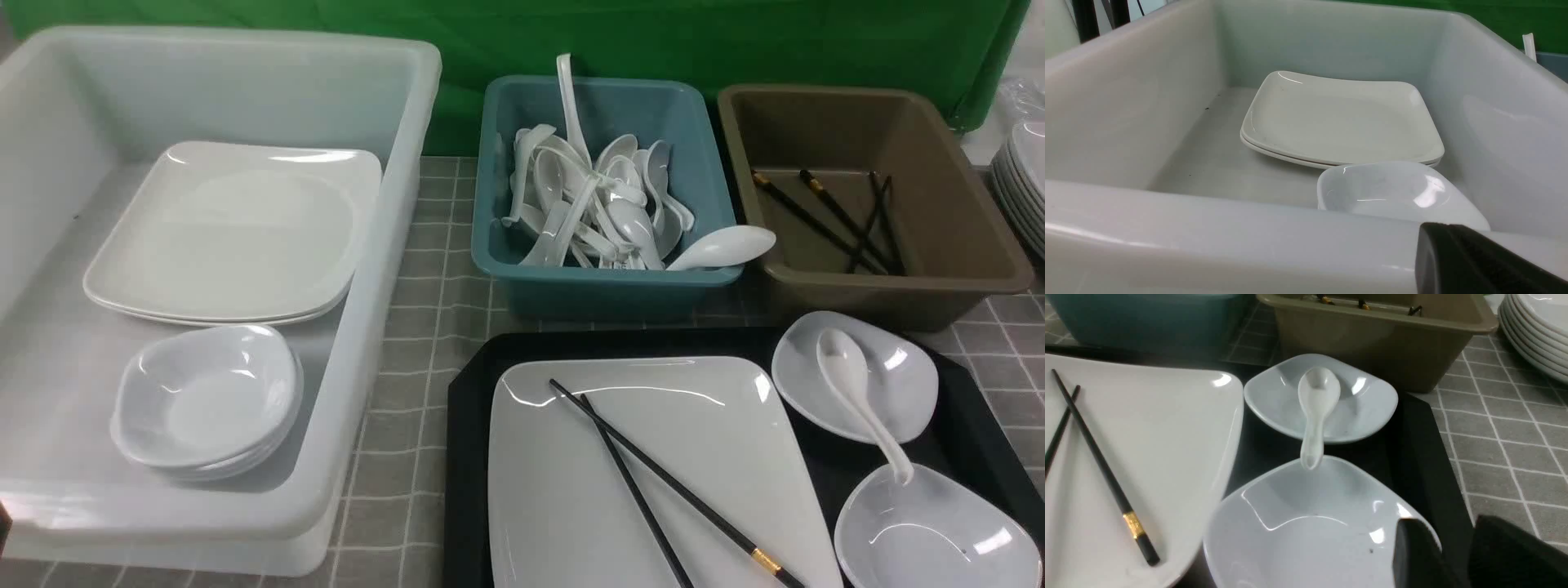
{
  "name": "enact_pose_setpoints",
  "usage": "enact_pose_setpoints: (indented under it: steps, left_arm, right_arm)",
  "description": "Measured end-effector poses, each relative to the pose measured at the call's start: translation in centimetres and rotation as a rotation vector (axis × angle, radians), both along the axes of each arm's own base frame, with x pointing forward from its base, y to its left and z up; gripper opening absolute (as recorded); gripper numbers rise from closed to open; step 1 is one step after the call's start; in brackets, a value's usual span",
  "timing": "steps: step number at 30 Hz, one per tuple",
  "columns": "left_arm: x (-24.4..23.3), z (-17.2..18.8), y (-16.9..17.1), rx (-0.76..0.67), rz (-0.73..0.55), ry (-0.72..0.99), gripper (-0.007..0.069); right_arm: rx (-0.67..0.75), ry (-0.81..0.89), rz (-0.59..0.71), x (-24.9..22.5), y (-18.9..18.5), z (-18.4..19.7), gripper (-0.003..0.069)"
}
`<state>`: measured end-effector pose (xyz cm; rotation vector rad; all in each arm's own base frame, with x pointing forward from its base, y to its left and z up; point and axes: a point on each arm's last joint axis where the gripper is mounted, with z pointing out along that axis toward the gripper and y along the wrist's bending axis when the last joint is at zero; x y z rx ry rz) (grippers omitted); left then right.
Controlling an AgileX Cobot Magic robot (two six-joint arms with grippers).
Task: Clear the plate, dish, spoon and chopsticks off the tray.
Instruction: Use the right arm to grab a soup spoon from the plate
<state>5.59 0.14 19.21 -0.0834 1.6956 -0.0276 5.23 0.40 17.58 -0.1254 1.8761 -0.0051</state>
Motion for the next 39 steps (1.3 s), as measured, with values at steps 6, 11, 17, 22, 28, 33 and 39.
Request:
enact_pose_setpoints:
  steps: [6, 11, 17, 22, 28, 33, 39]
  left_arm:
    - [0.0, 0.0, 0.0, -0.001, 0.0, 0.0, 0.0002]
    - [0.0, 0.0, 0.0, -0.001, 0.0, 0.0, 0.0002]
    - [0.0, 0.0, 0.0, 0.002, 0.0, 0.0, 0.0002]
    - [0.1, 0.6, -0.1, -0.078, 0.002, -0.071, 0.0002]
    - [-0.1, 2.6, 0.3, -0.405, 0.03, -0.305, 0.0002]
    - [-0.5, 4.2, 0.9, -0.46, 0.054, -0.495, 0.0002]
    - [-2.1, 6.7, 1.9, -0.567, 0.06, -0.841, 0.0002]
  right_arm:
    - [0.0, 0.0, 0.0, 0.0, 0.0, 0.0, 0.0238]
    - [0.0, 0.0, 0.0, 0.0, 0.0, 0.0, 0.0238]
    - [0.0, 0.0, 0.0, 0.0, 0.0, 0.0, 0.0238]
    - [0.0, 0.0, 0.0, 0.0, 0.0, 0.0, 0.0238]
    - [0.0, 0.0, 0.0, 0.0, 0.0, 0.0, 0.0238]
    - [0.082, -0.053, -0.012, 0.1, 0.1, 0.5, 0.0238]
    - [0.738, -0.271, -0.107, 0.4, 0.0, 3.0, 0.0238]
